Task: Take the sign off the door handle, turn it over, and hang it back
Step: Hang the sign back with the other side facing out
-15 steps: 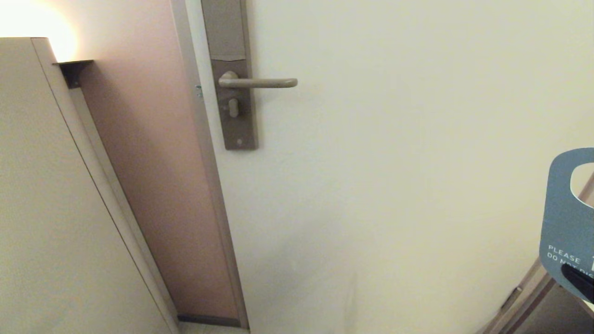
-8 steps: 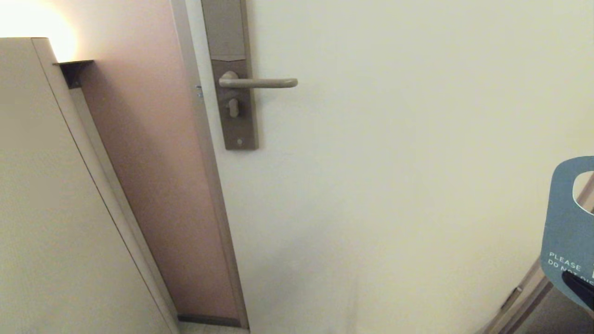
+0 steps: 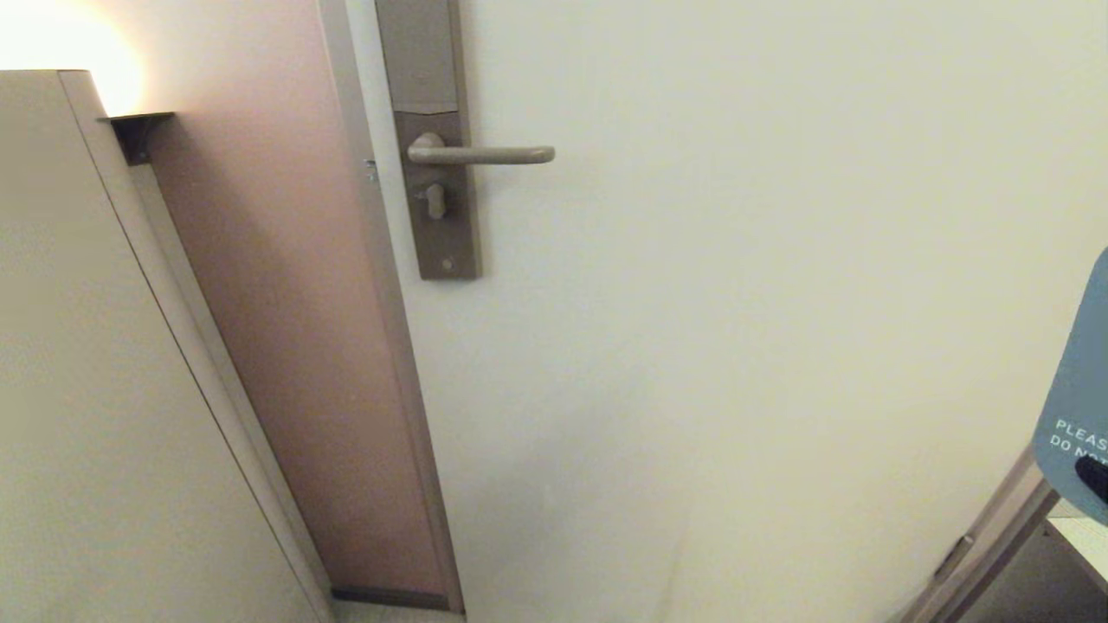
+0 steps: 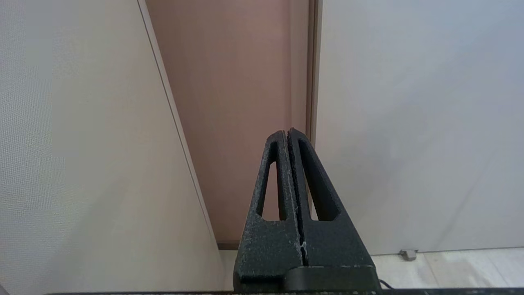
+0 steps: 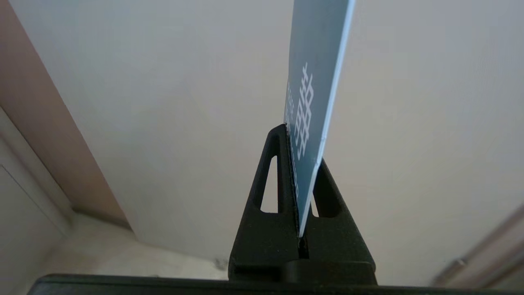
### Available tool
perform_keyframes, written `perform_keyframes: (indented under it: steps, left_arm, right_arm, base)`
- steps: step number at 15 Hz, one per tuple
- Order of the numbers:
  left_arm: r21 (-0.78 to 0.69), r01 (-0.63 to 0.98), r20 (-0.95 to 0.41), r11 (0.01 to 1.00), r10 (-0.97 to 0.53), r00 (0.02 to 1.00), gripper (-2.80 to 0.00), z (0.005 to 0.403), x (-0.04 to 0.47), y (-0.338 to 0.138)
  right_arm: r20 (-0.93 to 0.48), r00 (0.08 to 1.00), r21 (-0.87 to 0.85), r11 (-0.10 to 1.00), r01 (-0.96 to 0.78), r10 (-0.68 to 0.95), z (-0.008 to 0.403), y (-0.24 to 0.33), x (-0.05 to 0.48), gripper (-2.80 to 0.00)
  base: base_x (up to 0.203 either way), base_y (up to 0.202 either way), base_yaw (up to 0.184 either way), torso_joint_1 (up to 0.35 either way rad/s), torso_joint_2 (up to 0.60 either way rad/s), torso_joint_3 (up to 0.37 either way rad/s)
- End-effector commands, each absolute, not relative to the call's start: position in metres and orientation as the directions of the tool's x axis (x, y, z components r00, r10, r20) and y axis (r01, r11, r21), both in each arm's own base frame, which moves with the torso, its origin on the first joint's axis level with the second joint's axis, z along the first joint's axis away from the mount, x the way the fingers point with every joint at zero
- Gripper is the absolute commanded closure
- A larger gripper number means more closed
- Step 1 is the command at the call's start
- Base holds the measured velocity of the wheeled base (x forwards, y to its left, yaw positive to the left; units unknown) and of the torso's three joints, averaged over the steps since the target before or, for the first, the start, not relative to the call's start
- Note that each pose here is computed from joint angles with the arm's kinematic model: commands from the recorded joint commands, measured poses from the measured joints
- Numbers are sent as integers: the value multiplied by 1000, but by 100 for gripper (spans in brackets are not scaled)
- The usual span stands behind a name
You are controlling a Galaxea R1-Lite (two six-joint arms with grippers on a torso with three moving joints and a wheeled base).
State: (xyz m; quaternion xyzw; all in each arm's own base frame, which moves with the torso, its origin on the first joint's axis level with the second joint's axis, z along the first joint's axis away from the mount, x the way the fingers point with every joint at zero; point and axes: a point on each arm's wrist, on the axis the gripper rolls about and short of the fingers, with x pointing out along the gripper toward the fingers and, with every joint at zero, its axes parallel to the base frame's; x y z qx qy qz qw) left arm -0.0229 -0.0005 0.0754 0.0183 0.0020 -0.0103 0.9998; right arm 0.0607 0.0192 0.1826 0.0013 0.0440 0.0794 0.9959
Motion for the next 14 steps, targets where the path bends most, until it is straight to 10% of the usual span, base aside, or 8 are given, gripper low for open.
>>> perform_keyframes:
  steps: [1, 14]
  left_arm:
    - [37, 20, -5, 999, -20, 1000, 0, 75, -23, -1]
    - [37, 20, -5, 999, -20, 1000, 0, 75, -23, -1]
  right_arm:
    - [-93, 983, 19, 988, -156, 157, 191, 23, 70, 0]
    - [-43, 990, 29, 990, -136, 137, 222, 61, 163, 0]
  base:
    - [0, 0, 0, 0, 0, 0]
    - [0, 0, 0, 0, 0, 0]
